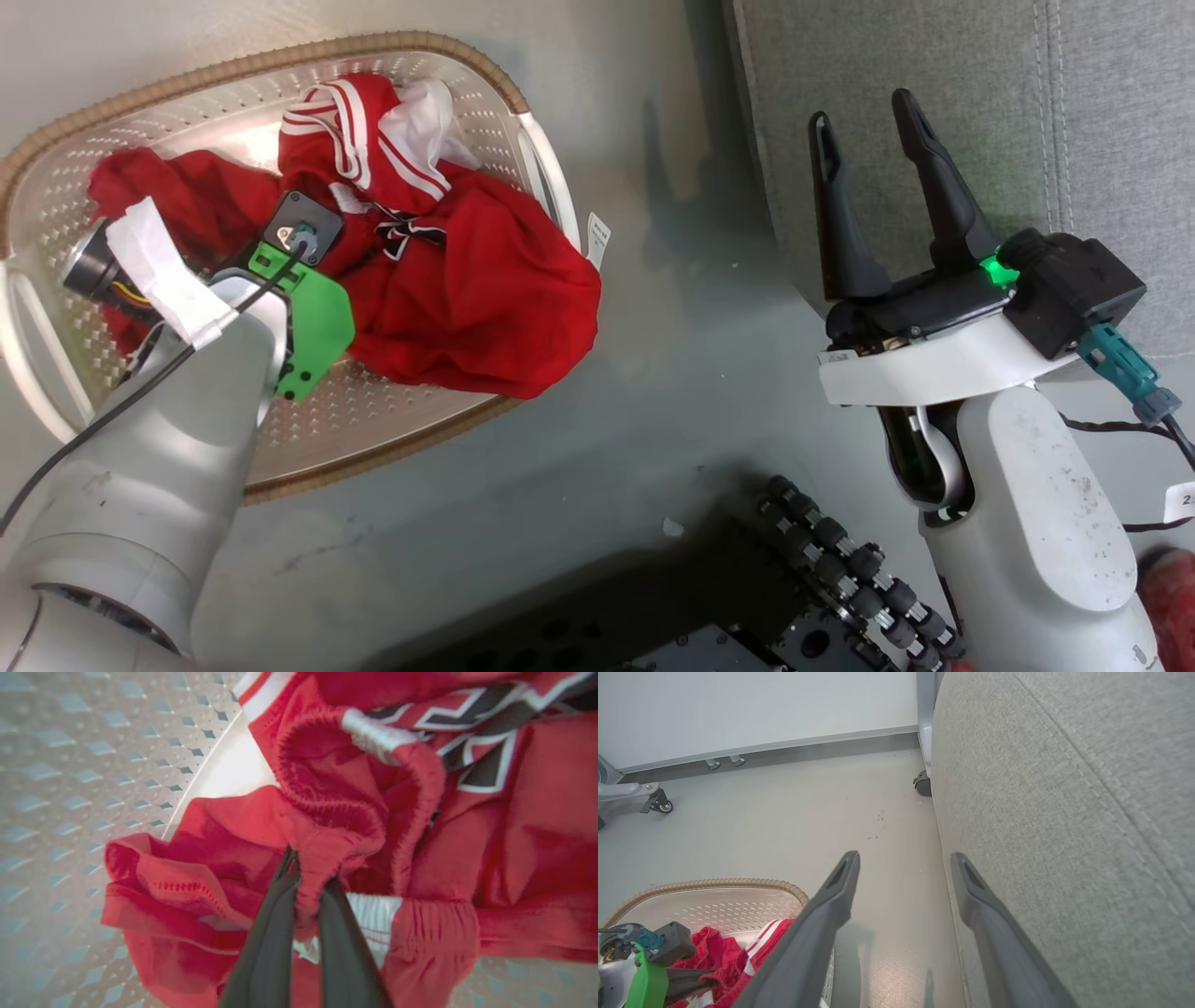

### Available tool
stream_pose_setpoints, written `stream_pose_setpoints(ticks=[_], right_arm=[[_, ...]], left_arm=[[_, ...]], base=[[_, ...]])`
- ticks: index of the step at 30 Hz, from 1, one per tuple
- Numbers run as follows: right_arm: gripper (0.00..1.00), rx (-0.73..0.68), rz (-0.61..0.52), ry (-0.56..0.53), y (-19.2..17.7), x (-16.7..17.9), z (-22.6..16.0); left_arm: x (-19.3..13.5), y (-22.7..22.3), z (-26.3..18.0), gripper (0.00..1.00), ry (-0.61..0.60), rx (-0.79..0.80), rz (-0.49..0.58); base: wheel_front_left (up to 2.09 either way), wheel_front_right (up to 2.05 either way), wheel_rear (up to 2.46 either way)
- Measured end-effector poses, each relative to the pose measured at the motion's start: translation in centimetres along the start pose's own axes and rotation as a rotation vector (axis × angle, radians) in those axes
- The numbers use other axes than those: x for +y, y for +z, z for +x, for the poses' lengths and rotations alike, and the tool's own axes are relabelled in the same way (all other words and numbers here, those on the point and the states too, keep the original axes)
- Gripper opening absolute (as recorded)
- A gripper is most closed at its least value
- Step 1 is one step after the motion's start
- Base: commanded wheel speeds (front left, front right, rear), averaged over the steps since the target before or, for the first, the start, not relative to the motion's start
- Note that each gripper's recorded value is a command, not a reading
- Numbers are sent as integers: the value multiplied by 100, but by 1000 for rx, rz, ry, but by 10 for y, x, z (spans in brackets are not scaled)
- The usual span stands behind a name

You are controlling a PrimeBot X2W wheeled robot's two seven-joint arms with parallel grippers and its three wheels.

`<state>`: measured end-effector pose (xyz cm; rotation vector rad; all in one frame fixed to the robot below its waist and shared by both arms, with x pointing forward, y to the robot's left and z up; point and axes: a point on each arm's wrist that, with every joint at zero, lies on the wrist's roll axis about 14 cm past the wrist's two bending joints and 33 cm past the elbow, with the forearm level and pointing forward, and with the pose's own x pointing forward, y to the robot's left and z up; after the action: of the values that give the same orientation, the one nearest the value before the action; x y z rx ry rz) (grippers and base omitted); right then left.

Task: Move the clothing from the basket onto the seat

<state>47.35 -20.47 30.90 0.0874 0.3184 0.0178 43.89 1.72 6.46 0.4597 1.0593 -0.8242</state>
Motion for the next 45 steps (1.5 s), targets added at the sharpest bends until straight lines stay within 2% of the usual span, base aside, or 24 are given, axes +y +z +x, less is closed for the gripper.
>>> stream_pose_setpoints(ticks=[7,11,16,21,30,34,45], right_arm=[[100,-27,-2,6,14,5,-6],[100,-51,-23,23,28,13,-14],[100,-74,-20,48,44,27,-38],[100,-87,5,81,54,44,-67],[100,-124,32,146,68,74,-129],[100,-159,33,176,75,85,-154],[100,-314,14,245,111,108,-194]], left_arm=[[4,37,-26,0,43,-161,-31],[2,49,-58,0,77,-253,-108],[-2,56,-108,0,139,-327,-208],[-2,83,-160,0,208,-471,-263],[-10,99,-260,0,342,-695,-341],[-17,114,-306,0,385,-822,-333],[-37,155,-413,0,471,-1120,-209]], base=[[0,0,0],[0,0,0],[0,0,0],[0,0,0],[0,0,0],[0,0,0],[0,0,0]])
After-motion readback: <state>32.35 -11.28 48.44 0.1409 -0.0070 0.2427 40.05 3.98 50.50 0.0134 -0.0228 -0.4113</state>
